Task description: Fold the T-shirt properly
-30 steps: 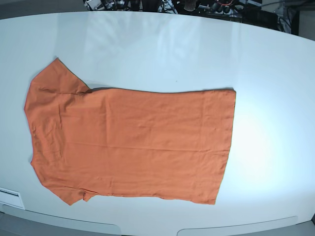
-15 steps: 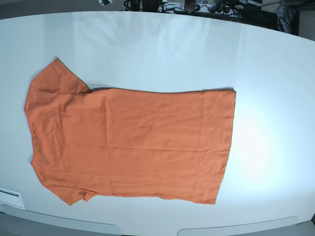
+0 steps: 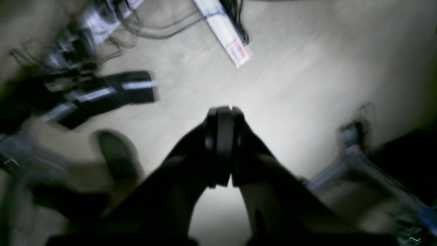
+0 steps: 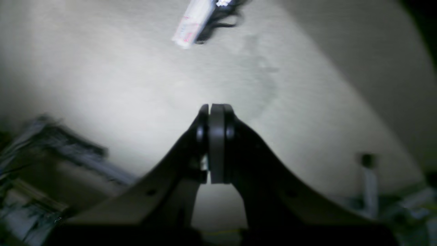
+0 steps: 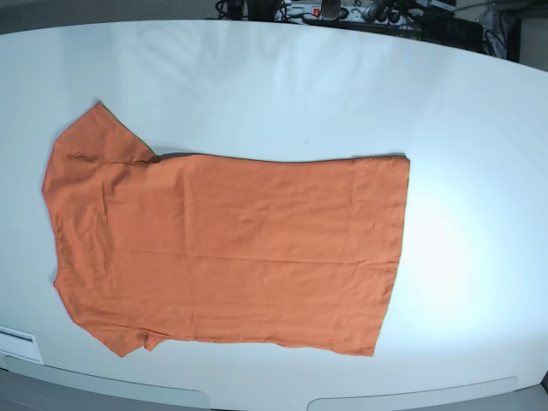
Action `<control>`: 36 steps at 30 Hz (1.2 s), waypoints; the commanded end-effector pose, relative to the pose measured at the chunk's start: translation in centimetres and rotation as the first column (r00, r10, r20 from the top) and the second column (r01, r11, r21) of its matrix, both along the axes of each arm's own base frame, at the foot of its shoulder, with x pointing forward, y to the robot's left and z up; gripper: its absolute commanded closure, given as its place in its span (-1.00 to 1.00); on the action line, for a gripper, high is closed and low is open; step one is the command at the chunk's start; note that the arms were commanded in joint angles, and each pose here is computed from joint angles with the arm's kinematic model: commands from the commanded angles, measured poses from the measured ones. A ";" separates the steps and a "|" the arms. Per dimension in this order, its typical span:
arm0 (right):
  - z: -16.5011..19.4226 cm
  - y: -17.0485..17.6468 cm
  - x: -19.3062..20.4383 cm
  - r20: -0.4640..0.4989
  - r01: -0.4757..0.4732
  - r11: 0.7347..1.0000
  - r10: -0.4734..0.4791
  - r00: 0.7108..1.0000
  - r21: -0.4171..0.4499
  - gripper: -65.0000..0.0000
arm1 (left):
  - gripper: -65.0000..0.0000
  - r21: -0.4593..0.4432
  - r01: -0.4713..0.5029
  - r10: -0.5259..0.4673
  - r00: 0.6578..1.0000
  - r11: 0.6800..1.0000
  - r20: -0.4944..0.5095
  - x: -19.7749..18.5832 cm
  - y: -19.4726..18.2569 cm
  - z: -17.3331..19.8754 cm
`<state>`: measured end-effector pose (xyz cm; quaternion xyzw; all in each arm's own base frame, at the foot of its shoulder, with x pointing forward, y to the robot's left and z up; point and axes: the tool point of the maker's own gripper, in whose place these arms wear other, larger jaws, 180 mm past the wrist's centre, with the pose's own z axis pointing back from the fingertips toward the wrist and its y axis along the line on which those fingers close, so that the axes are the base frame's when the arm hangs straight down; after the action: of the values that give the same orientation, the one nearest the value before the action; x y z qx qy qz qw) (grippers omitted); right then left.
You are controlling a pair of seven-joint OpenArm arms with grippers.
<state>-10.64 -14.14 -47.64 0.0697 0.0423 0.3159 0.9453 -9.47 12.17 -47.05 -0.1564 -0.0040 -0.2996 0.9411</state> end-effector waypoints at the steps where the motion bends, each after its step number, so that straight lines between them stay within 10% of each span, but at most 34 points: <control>1: 1.2 -0.4 -0.3 0.004 -0.022 1.000 0.022 1.000 -0.012 1.00 | 1.00 -0.019 0.028 -0.027 0.999 0.999 0.037 0.4 -0.3 1.5; 11: 10.0 -5.6 4.9 0.242 -0.143 0.941 0.222 0.945 -0.307 1.00 | 1.00 0.099 0.263 -0.281 0.875 0.960 0.394 7.3 -1.0 12.2; 19: 14.5 -7.2 11.7 0.472 -0.088 0.884 0.326 0.819 -0.459 1.00 | 1.00 0.320 0.307 -0.438 0.731 0.896 0.523 11.3 2.0 13.6; 32: 17.2 -2.8 26.3 0.818 -0.107 0.978 0.208 0.536 -0.179 1.00 | 1.00 0.348 0.346 -0.482 0.473 0.871 0.738 22.7 2.0 15.8; 36: 18.3 -1.5 28.2 0.857 -0.145 0.981 0.183 0.481 -0.128 1.00 | 0.23 0.367 0.435 -0.539 0.390 0.823 0.747 25.1 2.8 14.6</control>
<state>17.33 -15.81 -30.03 -0.1201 -0.4116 0.3946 0.8127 15.27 15.26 -33.13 0.0622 -0.3698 -0.5982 0.7082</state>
